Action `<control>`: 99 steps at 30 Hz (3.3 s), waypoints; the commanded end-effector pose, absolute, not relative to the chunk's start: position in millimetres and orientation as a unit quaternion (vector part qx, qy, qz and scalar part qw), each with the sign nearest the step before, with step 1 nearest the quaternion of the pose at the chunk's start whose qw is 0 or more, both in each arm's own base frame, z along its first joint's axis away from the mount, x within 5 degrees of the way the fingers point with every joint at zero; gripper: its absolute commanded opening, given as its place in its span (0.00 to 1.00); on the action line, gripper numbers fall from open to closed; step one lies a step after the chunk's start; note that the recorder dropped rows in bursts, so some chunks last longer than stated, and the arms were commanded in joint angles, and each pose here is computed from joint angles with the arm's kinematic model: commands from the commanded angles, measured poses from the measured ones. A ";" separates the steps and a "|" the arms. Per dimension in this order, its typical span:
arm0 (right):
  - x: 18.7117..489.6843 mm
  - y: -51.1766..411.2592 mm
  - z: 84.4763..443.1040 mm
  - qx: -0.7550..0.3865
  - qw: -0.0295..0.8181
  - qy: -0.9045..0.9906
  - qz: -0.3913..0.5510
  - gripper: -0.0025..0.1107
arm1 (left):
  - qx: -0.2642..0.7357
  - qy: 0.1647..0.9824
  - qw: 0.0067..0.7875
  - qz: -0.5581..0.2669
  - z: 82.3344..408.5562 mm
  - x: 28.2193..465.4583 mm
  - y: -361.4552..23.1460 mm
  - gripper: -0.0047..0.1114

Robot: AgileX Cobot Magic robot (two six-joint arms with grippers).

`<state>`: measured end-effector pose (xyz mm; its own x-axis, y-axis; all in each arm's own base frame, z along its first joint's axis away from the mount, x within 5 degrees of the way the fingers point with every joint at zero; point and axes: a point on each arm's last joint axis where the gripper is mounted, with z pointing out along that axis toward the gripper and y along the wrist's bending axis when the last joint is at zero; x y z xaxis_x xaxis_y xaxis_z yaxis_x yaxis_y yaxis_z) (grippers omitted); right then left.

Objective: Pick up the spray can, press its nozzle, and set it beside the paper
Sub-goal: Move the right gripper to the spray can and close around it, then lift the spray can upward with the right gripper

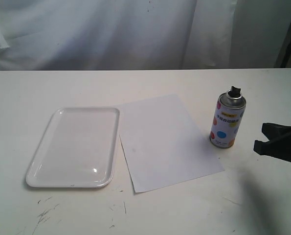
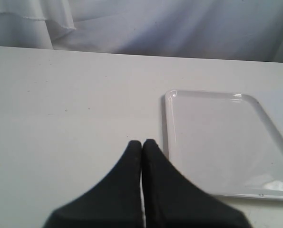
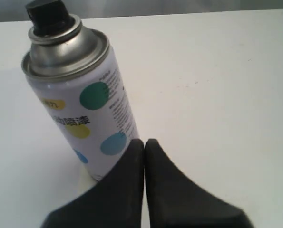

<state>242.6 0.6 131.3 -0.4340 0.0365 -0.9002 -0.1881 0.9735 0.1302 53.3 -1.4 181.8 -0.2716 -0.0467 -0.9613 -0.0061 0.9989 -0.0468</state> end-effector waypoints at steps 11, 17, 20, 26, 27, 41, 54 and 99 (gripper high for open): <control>246.7 22.2 140.4 -0.098 0.546 0.813 0.177 0.47 | -0.016 0.795 0.606 -0.020 181.2 53.2 -1.8 0.04; 246.3 22.5 138.7 -0.090 0.536 0.820 0.178 0.77 | -0.017 0.795 0.606 -0.021 181.2 53.2 -1.8 0.04; 247.1 27.9 137.0 -0.112 0.541 0.817 0.164 0.77 | -0.017 0.795 0.606 -0.021 181.2 53.2 -1.8 0.04; 270.6 36.8 127.1 -0.148 0.539 0.814 0.157 0.77 | -0.016 0.795 0.606 -0.020 181.2 53.2 -1.8 0.04; 271.6 36.8 125.9 -0.150 0.538 0.815 0.156 0.77 | -0.016 0.795 0.606 -0.020 181.2 53.2 -1.8 0.04; 305.1 36.4 112.3 -0.157 0.541 0.812 0.150 0.77 | -0.017 0.795 0.606 -0.021 181.2 53.2 -1.8 0.04; 317.8 39.9 96.0 -0.151 0.560 0.795 0.179 0.72 | -0.017 0.795 0.606 -0.021 181.2 53.2 -1.8 0.04; 318.5 39.9 85.0 -0.131 0.570 0.788 0.192 0.46 | -0.017 0.795 0.606 -0.021 181.2 53.2 -1.8 0.04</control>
<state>317.6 38.2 81.2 -0.3456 0.0019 -0.9384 -0.4119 0.8982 0.1535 53.3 -1.4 181.8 -0.2716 -0.0467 -0.9613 -0.0061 0.9989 -0.0468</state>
